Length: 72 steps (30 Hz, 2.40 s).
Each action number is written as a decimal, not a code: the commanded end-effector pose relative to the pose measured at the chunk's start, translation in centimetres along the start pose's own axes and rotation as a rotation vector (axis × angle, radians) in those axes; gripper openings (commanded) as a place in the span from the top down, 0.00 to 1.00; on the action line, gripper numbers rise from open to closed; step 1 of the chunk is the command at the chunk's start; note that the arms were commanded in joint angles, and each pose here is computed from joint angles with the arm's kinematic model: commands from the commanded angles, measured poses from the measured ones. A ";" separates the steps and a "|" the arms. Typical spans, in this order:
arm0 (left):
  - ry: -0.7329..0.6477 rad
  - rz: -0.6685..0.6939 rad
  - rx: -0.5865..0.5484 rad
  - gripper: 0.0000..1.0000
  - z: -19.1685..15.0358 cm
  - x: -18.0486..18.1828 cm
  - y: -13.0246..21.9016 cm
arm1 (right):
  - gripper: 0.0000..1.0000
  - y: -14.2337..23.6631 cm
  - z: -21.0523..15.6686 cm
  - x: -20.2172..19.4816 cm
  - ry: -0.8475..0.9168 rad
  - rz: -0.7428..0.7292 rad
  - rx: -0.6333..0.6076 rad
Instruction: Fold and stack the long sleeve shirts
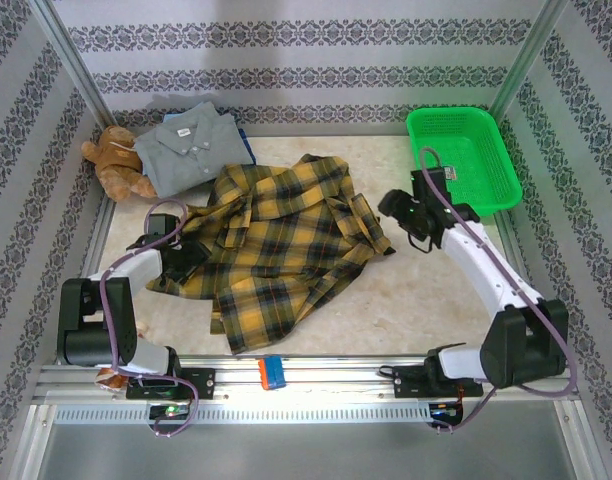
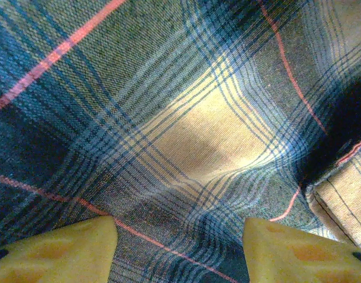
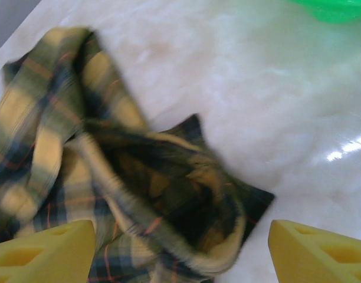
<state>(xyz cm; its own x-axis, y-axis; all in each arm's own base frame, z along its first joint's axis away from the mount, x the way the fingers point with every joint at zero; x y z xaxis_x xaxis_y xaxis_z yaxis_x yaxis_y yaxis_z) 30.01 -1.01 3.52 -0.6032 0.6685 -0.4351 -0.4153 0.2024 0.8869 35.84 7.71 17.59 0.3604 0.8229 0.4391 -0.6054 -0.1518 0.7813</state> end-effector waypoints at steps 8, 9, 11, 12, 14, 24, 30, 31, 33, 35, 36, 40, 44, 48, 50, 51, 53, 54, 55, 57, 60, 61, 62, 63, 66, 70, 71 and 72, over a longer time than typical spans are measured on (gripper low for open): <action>0.017 0.062 0.087 0.39 -2.1 1.4 -0.2 | 0.25 -8.1 -2.5 2.5 0.511 -0.038 0.245; 0.017 0.062 0.085 0.39 -2.1 1.4 -0.1 | 0.25 -8.5 -2.6 2.4 0.524 -0.041 0.253; 0.017 0.060 0.079 0.39 -2.1 1.4 -0.1 | 0.25 -9.2 -2.9 2.4 0.542 -0.030 0.274; 0.019 0.057 0.079 0.39 -2.1 1.3 0.0 | 0.27 -9.6 -3.0 2.4 0.546 -0.020 0.286; 0.021 0.057 0.080 0.38 -2.1 1.4 -0.1 | 0.35 -10.1 -3.5 2.5 0.543 0.004 0.311; 0.062 0.092 0.086 0.38 -4.0 3.1 0.7 | 0.94 -6.1 2.6 -3.3 0.288 -0.172 0.193; 0.096 0.094 0.117 0.38 -6.6 3.4 1.1 | 0.96 -3.8 5.1 -8.5 0.226 -0.318 0.140; 0.095 0.095 0.121 0.38 -7.0 3.2 1.3 | 0.96 -3.6 5.5 -9.2 0.219 -0.345 0.129; 0.096 0.097 0.119 0.38 -7.7 2.9 1.8 | 0.93 -3.2 6.5 -10.1 0.197 -0.384 0.095; 0.100 0.091 0.111 0.36 -8.1 2.4 2.6 | 0.88 -2.9 7.5 -9.9 0.184 -0.381 0.064; 0.103 0.083 0.104 0.34 -8.1 2.1 3.1 | 0.82 -2.9 7.9 -9.8 0.183 -0.385 0.057; 0.075 -0.001 0.017 0.20 -6.1 -1.3 6.7 | 0.37 -1.8 8.6 -8.4 0.190 -0.370 0.031; -0.046 -0.059 -0.047 0.14 -3.3 -5.4 10.4 | 0.22 1.2 8.8 -4.6 0.245 -0.270 -0.040; -0.251 -0.055 0.003 0.14 -2.1 -8.5 11.0 | 0.18 2.9 6.7 -0.1 0.313 -0.123 -0.024; -0.363 -0.029 0.037 0.14 -1.8 -9.7 10.5 | 0.15 2.8 4.7 2.0 0.346 -0.051 0.021; -0.420 0.003 0.049 0.14 -1.5 -10.1 10.2 | 0.15 2.7 3.7 2.9 0.356 -0.021 0.041; -0.531 0.057 0.080 0.14 -1.1 -11.0 9.4 | 0.14 2.2 1.5 4.5 0.378 0.042 0.084; -0.582 0.079 0.094 0.14 -0.9 -11.5 8.8 | 0.14 1.9 0.5 5.1 0.387 0.055 0.102; -0.633 0.097 0.100 0.14 -0.8 -12.1 8.3 | 0.13 1.5 -0.5 5.5 0.387 0.063 0.123; -0.723 0.130 0.117 0.15 -0.6 -13.1 7.3 | 0.14 0.6 -2.3 6.1 0.380 0.089 0.172; -0.847 0.185 0.131 0.13 -0.7 -14.2 5.8 | 0.14 -0.5 -4.3 6.4 0.367 0.095 0.221; -0.887 0.198 0.137 0.13 -0.8 -14.6 5.2 | 0.14 -1.0 -5.0 6.5 0.367 0.096 0.238; -0.913 0.209 0.143 0.13 -1.0 -14.9 4.6 | 0.14 -1.4 -5.5 6.5 0.366 0.096 0.250; -0.944 0.218 0.149 0.12 -1.2 -15.3 4.0 | 0.14 -1.8 -6.0 6.5 0.366 0.094 0.263; -1.039 0.266 0.157 0.10 -1.9 -16.2 2.4 | 0.15 -3.0 -7.0 6.6 0.359 0.089 0.300; -1.119 0.404 0.138 0.12 -1.3 -16.0 0.5 | 0.16 -4.3 -8.0 7.1 0.361 0.089 0.334; -1.125 0.433 0.122 0.12 -0.9 -15.8 0.3 | 0.16 -4.5 -8.2 7.2 0.363 0.092 0.338; -1.130 0.456 0.102 0.13 -0.4 -15.7 0.0 | 0.16 -4.8 -8.4 7.5 0.368 0.096 0.344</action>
<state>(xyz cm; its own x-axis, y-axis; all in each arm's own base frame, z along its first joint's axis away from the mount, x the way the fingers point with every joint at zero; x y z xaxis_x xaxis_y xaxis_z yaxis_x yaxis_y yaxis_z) 38.89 -14.12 10.50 0.2371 0.9681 0.0810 -0.2289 -0.0253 0.9731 35.29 17.84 13.96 0.0078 0.9367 0.3501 -0.3488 -0.3255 0.8788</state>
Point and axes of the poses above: each hand's point on the last joint's axis, 136 mm out from that joint toward the fingers, its own y axis back along the fingers, its own x axis along the line the jaws close on, z = x × y, the point moved 1 cm from there along y, back along the fingers, and after that the axes turned 1 degree about -y, right-handed, at the moved point
